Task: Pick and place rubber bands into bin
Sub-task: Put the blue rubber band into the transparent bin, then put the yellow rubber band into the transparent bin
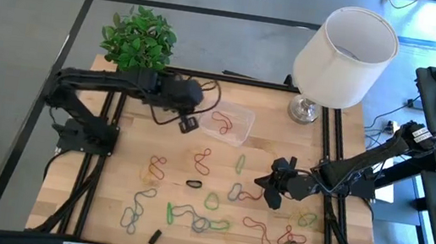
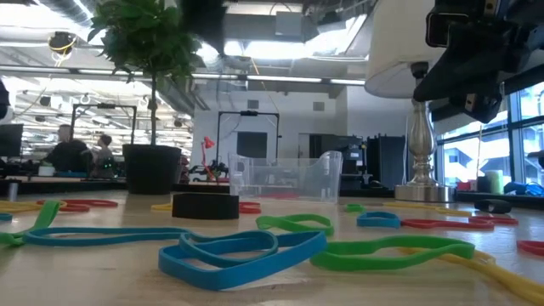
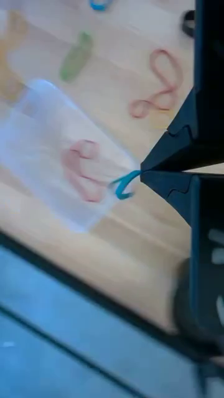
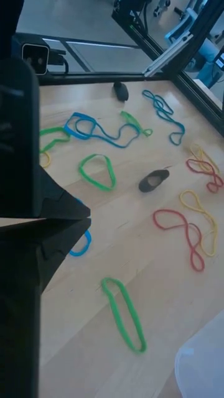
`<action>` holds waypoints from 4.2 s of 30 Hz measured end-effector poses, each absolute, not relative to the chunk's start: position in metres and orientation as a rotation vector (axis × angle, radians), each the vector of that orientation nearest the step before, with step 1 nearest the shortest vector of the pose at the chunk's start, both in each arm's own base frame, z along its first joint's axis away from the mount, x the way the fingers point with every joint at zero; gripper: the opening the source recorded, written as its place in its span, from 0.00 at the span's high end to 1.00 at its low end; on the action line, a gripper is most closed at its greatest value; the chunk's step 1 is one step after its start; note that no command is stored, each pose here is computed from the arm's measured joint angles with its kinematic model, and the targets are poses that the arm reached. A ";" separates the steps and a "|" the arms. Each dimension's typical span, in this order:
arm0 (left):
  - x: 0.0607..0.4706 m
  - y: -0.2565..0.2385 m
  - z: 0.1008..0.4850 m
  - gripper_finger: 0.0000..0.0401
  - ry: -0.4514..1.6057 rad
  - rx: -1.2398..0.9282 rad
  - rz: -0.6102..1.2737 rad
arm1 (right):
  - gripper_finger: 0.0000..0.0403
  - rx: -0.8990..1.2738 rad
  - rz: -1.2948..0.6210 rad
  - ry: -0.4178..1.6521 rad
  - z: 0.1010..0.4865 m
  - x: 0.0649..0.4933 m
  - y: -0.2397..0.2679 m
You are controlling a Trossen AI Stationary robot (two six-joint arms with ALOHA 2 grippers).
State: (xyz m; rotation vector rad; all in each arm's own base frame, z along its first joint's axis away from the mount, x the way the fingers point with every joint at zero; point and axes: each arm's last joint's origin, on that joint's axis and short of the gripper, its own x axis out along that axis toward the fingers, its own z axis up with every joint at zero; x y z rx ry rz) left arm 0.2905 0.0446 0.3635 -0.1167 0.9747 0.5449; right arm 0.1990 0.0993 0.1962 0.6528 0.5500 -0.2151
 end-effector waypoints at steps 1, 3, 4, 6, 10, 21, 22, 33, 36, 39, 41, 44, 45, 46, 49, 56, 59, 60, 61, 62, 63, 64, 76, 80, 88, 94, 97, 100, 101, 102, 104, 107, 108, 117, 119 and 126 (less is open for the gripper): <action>0.298 0.046 0.367 1.00 0.966 -0.087 0.531 | 1.00 0.654 -0.215 0.550 0.196 0.199 0.099; 0.316 0.048 0.372 1.00 0.949 -0.038 0.504 | 1.00 0.655 -0.216 0.550 0.196 0.199 0.099; 0.325 0.049 0.372 1.00 0.942 -0.018 0.491 | 1.00 0.656 -0.216 0.549 0.196 0.199 0.099; 0.343 0.051 0.370 1.00 0.950 0.015 0.466 | 1.00 0.659 -0.218 0.548 0.196 0.199 0.099; 0.374 0.054 0.352 1.00 0.998 0.056 0.438 | 1.00 0.663 -0.220 0.539 0.197 0.199 0.099; 0.424 0.089 0.261 1.00 1.172 -0.226 0.491 | 1.00 0.678 -0.209 0.519 0.199 0.201 0.100; 0.426 0.094 0.253 1.00 1.188 -0.268 0.503 | 1.00 0.678 -0.209 0.519 0.199 0.201 0.100; 0.440 0.134 0.194 1.00 1.207 -0.600 0.594 | 1.00 0.637 -0.183 0.525 0.199 0.201 0.101; 0.446 0.137 0.187 1.00 1.167 -0.633 0.611 | 1.00 0.628 -0.171 0.526 0.200 0.201 0.101; 0.451 0.138 0.181 1.00 1.136 -0.659 0.616 | 1.00 0.613 -0.146 0.541 0.199 0.201 0.102; 0.454 0.136 0.181 1.00 1.119 -0.670 0.587 | 1.00 0.609 -0.125 0.554 0.199 0.201 0.103; 0.460 0.132 0.183 1.00 1.087 -0.641 0.524 | 1.00 0.598 -0.097 0.570 0.199 0.200 0.103; 0.461 0.130 0.184 1.00 1.082 -0.622 0.506 | 1.00 0.598 -0.094 0.572 0.199 0.200 0.103; 0.463 0.128 0.184 1.00 1.073 -0.603 0.487 | 1.00 0.599 -0.088 0.575 0.199 0.200 0.104; 0.467 0.124 0.185 1.00 1.059 -0.535 0.412 | 1.00 0.601 -0.073 0.585 0.199 0.200 0.104; 0.467 0.127 0.186 1.00 1.064 -0.485 0.301 | 1.00 0.599 -0.044 0.599 0.199 0.199 0.108; 0.466 0.128 0.186 1.00 1.072 -0.485 0.215 | 1.00 0.599 -0.039 0.600 0.199 0.198 0.109; 0.466 0.128 0.186 1.00 1.072 -0.484 0.184 | 1.00 0.599 -0.040 0.600 0.199 0.198 0.109; 0.466 0.127 0.186 1.00 1.073 -0.477 0.164 | 1.00 0.600 -0.040 0.600 0.199 0.198 0.109; 0.467 0.127 0.186 1.00 1.073 -0.465 0.148 | 1.00 0.600 -0.040 0.600 0.199 0.198 0.109; 0.467 0.127 0.186 1.00 1.075 -0.451 0.137 | 1.00 0.601 -0.040 0.600 0.199 0.198 0.109; 0.466 0.127 0.186 1.00 1.080 -0.440 0.130 | 1.00 0.601 -0.040 0.600 0.199 0.198 0.109; 0.464 0.143 0.152 1.00 1.157 -0.580 0.208 | 1.00 0.604 -0.039 0.594 0.199 0.198 0.109; 0.462 0.152 0.151 1.00 1.146 -0.627 0.291 | 1.00 0.610 -0.041 0.592 0.200 0.199 0.109; 0.457 0.167 0.155 1.00 1.103 -0.664 0.502 | 1.00 0.618 -0.068 0.577 0.200 0.199 0.108; 0.455 0.171 0.155 1.00 1.073 -0.682 0.644 | 1.00 0.631 -0.074 0.576 0.200 0.199 0.108; 0.455 0.172 0.155 1.00 1.050 -0.693 0.721 | 1.00 0.639 -0.076 0.576 0.200 0.199 0.108; 0.455 0.173 0.155 1.00 1.019 -0.743 0.790 | 1.00 0.651 -0.080 0.576 0.200 0.199 0.108; 0.455 0.173 0.155 1.00 1.011 -0.766 0.804 | 1.00 0.651 -0.080 0.576 0.200 0.199 0.108; 0.455 0.173 0.155 1.00 1.006 -0.782 0.811 | 1.00 0.651 -0.080 0.576 0.200 0.199 0.108; 0.455 0.171 0.155 1.00 1.004 -0.802 0.810 | 1.00 0.651 -0.080 0.576 0.200 0.199 0.108; 0.457 0.167 0.155 0.98 1.011 -0.822 0.785 | 1.00 0.651 -0.080 0.576 0.200 0.199 0.108; 0.457 0.165 0.155 0.97 1.015 -0.825 0.776 | 1.00 0.650 -0.080 0.576 0.200 0.199 0.108; 0.457 0.150 0.157 0.79 1.092 -0.815 0.763 | 1.00 0.626 -0.071 0.577 0.200 0.199 0.108; 0.457 0.147 0.161 0.76 1.112 -0.804 0.771 | 1.00 0.622 -0.070 0.578 0.200 0.199 0.108; 0.459 0.138 0.186 0.73 1.144 -0.698 0.803 | 1.00 0.603 -0.063 0.578 0.200 0.199 0.108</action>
